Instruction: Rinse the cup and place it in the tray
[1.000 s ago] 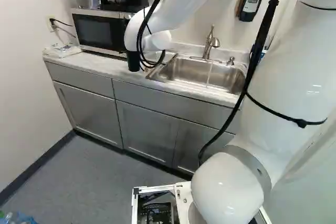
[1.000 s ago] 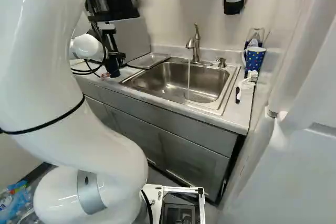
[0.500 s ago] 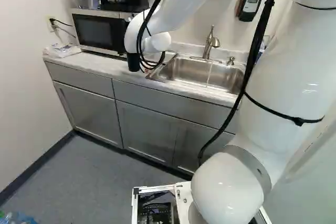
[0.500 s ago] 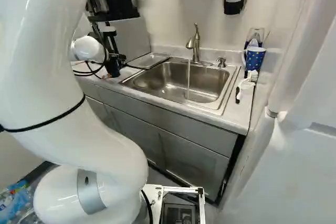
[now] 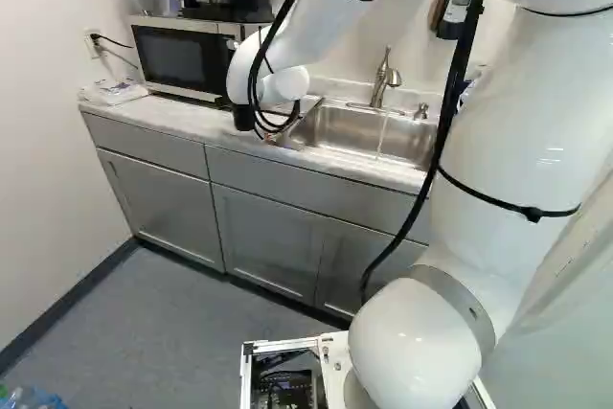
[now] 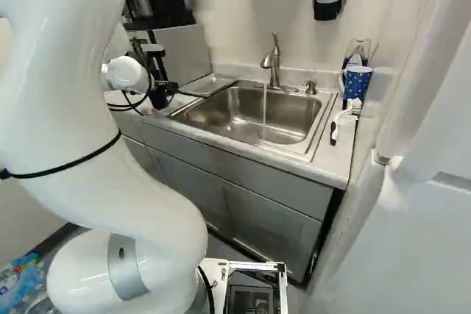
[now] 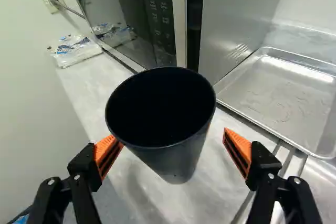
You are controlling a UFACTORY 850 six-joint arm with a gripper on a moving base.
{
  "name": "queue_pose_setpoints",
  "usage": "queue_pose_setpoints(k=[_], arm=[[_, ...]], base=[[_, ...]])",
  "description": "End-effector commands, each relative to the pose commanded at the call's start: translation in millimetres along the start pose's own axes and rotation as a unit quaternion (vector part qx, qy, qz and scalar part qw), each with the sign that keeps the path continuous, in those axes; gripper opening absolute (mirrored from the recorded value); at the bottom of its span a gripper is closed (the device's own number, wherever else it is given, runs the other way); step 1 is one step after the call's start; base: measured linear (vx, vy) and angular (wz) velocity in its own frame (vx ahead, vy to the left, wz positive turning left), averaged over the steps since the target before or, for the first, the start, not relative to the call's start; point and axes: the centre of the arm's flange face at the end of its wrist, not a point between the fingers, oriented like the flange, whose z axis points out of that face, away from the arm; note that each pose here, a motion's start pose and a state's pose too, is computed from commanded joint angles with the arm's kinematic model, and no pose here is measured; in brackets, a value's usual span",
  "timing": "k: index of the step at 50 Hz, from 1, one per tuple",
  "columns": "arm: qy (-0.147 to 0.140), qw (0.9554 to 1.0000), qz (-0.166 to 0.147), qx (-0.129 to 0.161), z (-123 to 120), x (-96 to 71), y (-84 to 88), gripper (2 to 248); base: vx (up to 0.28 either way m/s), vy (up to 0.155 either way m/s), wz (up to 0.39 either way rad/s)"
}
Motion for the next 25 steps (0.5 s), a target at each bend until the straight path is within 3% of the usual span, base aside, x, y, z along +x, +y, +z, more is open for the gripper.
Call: queue_pose_setpoints(k=[4, 5, 10, 11, 15, 16, 20, 21, 25], arm=[[0.000, 1.0000, 0.000, 0.000, 0.0, 0.0, 0.0, 247], [0.000, 1.0000, 0.000, 0.000, 0.0, 0.0, 0.0, 222], [0.000, 1.0000, 0.000, 0.000, 0.0, 0.0, 0.0, 222], [0.000, 1.0000, 0.000, 0.000, 0.0, 0.0, 0.0, 184], [0.000, 1.0000, 0.000, 0.000, 0.0, 0.0, 0.0, 184], [0.000, 1.0000, 0.000, 0.000, 0.0, 0.0, 0.0, 145], [0.000, 1.0000, 0.000, 0.000, 0.0, 0.0, 0.0, 145], [0.000, 1.0000, 0.000, 0.000, 0.0, 0.0, 0.0, 126], [0.000, 1.0000, 0.000, 0.000, 0.0, 0.0, 0.0, 126]], base=[[0.000, 0.000, 0.000], [0.000, 0.000, 0.000], [0.000, 0.000, 0.000], [0.000, 0.000, 0.000], [0.000, 0.000, 0.000], [0.000, 0.000, 0.000], [0.000, 0.000, 0.000], [0.000, 0.000, 0.000], [0.000, 0.000, 0.000]])
